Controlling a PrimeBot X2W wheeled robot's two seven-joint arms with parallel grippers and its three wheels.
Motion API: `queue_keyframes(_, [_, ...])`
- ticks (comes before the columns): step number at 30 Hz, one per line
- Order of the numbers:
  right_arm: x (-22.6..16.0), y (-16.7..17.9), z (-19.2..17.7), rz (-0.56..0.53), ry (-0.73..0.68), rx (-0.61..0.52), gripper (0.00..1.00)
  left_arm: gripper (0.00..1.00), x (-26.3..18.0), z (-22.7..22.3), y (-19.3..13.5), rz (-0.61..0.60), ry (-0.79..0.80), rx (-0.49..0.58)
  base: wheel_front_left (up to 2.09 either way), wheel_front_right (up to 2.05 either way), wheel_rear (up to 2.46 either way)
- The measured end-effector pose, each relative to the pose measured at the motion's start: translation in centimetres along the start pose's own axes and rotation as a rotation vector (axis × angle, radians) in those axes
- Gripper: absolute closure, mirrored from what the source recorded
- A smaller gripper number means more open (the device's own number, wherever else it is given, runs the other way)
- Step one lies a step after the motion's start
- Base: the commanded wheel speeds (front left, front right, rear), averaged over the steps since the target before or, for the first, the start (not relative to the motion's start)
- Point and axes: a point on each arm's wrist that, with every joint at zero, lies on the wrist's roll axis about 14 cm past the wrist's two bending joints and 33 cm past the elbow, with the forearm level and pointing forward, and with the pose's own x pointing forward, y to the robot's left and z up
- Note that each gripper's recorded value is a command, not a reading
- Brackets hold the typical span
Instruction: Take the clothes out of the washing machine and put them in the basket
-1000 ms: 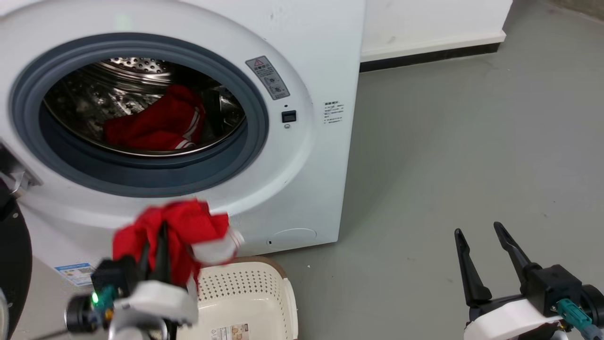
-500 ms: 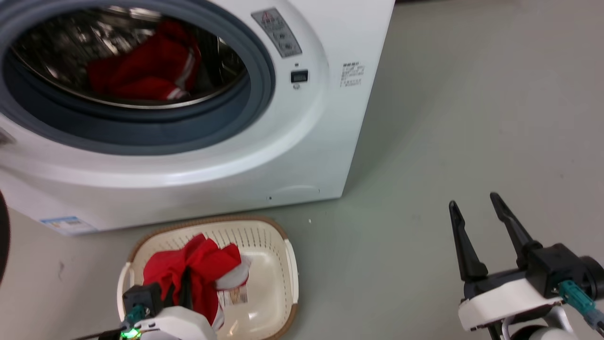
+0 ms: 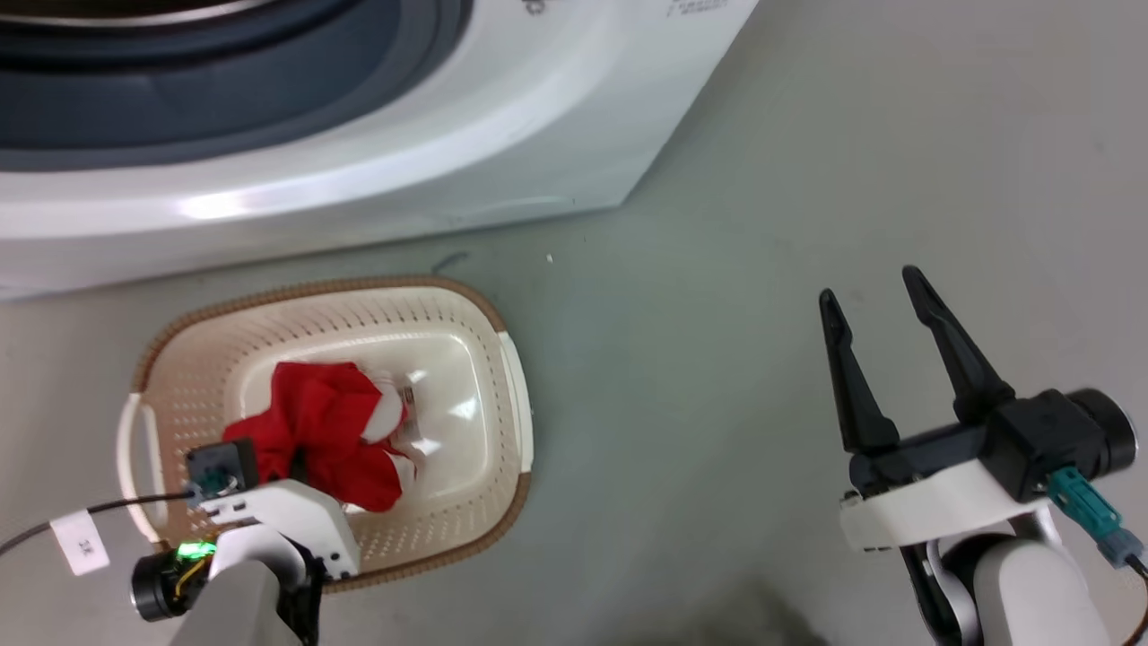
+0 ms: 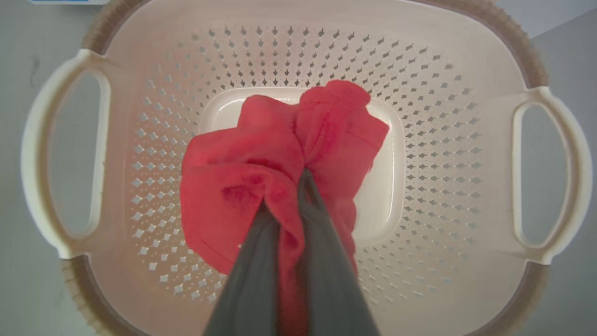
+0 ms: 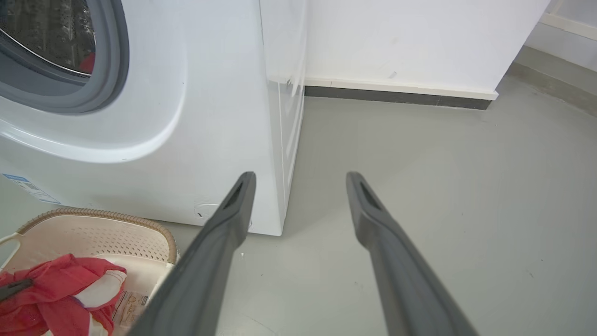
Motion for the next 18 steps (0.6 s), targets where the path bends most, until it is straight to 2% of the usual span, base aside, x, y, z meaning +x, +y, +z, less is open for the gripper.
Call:
queue_keyframes(7, [1.6, 0.3, -3.5, 0.019, 0.070, 0.001, 0.00, 1.00, 3.1, -3.8, 1.3, 0.039, 0.155, -0.019, 0.00, 0.00, 0.00])
queue_keyframes(14, [1.7, -0.3, -5.5, 0.002, 0.115, 0.008, 0.00, 1.00, 4.2, -5.6, 1.6, 0.053, 0.217, -0.013, 0.00, 0.00, 0.00])
queue_keyframes(15, [1.7, -0.3, -5.5, 0.002, 0.115, 0.015, 0.00, 0.80, 4.1, -5.6, 1.5, 0.044, 0.218, -0.005, 0.00, 0.00, 0.00])
queue_keyframes(16, [1.8, -0.3, -5.4, 0.002, 0.113, 0.016, 0.00, 0.50, 4.0, -5.5, 1.5, 0.046, 0.216, -0.009, 0.00, 0.00, 0.00])
queue_keyframes(17, [1.8, -0.4, -5.2, 0.001, 0.108, 0.015, 0.00, 0.00, 3.9, -5.4, 1.6, 0.050, 0.212, -0.019, 0.00, 0.00, 0.00])
queue_keyframes(18, [1.8, -0.4, -5.0, 0.002, 0.101, 0.014, 0.00, 0.00, 3.7, -5.2, 1.5, 0.049, 0.208, -0.017, 0.00, 0.00, 0.00])
